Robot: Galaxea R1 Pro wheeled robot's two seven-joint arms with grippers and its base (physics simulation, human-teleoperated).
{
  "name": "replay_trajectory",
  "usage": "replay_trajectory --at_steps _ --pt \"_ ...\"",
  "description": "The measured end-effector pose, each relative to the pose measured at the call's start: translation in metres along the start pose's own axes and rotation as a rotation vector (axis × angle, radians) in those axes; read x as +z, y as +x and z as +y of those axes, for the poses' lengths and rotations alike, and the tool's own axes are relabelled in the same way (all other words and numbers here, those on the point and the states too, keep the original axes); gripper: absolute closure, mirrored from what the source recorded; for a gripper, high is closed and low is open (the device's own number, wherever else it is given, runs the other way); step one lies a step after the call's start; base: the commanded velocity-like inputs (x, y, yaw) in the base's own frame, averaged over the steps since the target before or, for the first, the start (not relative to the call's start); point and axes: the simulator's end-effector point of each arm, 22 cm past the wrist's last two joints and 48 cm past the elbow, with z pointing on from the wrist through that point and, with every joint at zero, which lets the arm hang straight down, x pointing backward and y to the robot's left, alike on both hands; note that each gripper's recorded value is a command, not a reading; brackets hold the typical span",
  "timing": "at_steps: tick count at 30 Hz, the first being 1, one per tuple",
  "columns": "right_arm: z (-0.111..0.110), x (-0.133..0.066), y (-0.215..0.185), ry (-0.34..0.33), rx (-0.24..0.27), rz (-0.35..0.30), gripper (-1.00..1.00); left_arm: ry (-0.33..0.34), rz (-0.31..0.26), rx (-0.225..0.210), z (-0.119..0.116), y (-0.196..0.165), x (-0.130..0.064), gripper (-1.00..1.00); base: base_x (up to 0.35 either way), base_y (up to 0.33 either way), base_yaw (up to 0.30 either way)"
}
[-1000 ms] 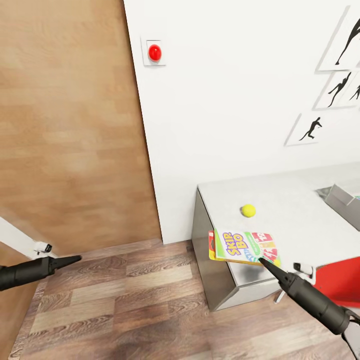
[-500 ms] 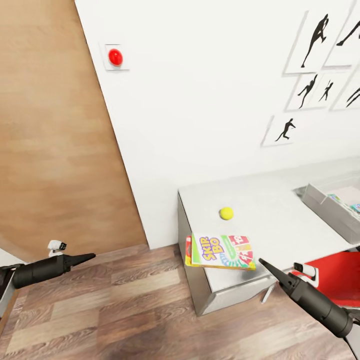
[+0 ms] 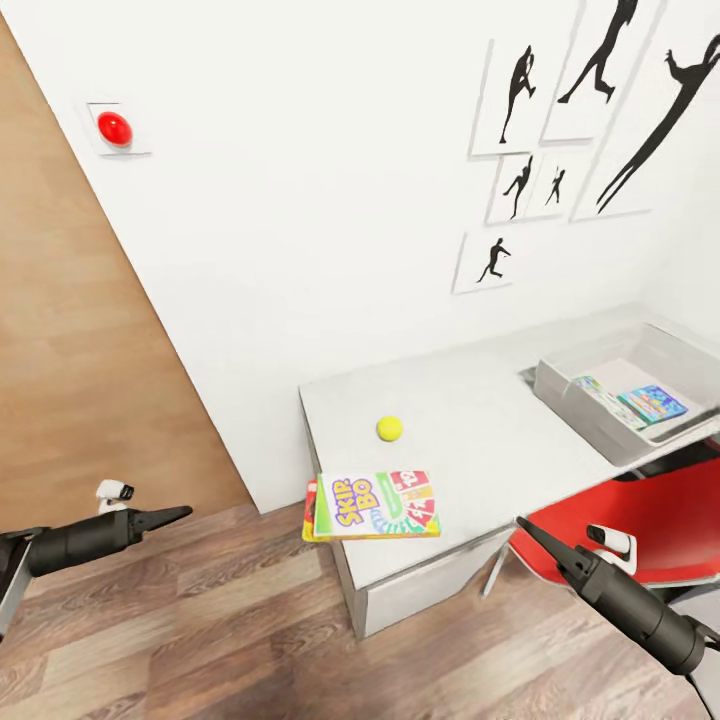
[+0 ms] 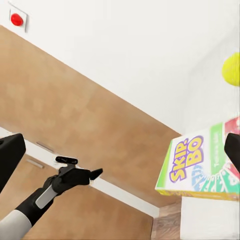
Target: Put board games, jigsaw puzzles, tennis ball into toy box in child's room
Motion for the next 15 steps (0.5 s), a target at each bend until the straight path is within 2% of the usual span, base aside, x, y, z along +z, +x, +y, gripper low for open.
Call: replay_trajectory --at_steps 10,15 --pt "0.0044 0.0001 -0.0024 -0.006 -0.008 -0.004 -1.0 -0.01 -0.004 0.003 -0.0016 -0.0026 -0.0009 -1.0 0.001 -0.012 -0.202" --pt "0.006 0.0002 -0.0032 -0.008 -0.01 -0.005 -1.0 -0.049 -0.007 -0.005 0.006 -0.0033 -0.0011 -1.0 0.0 -0.001 -0.184"
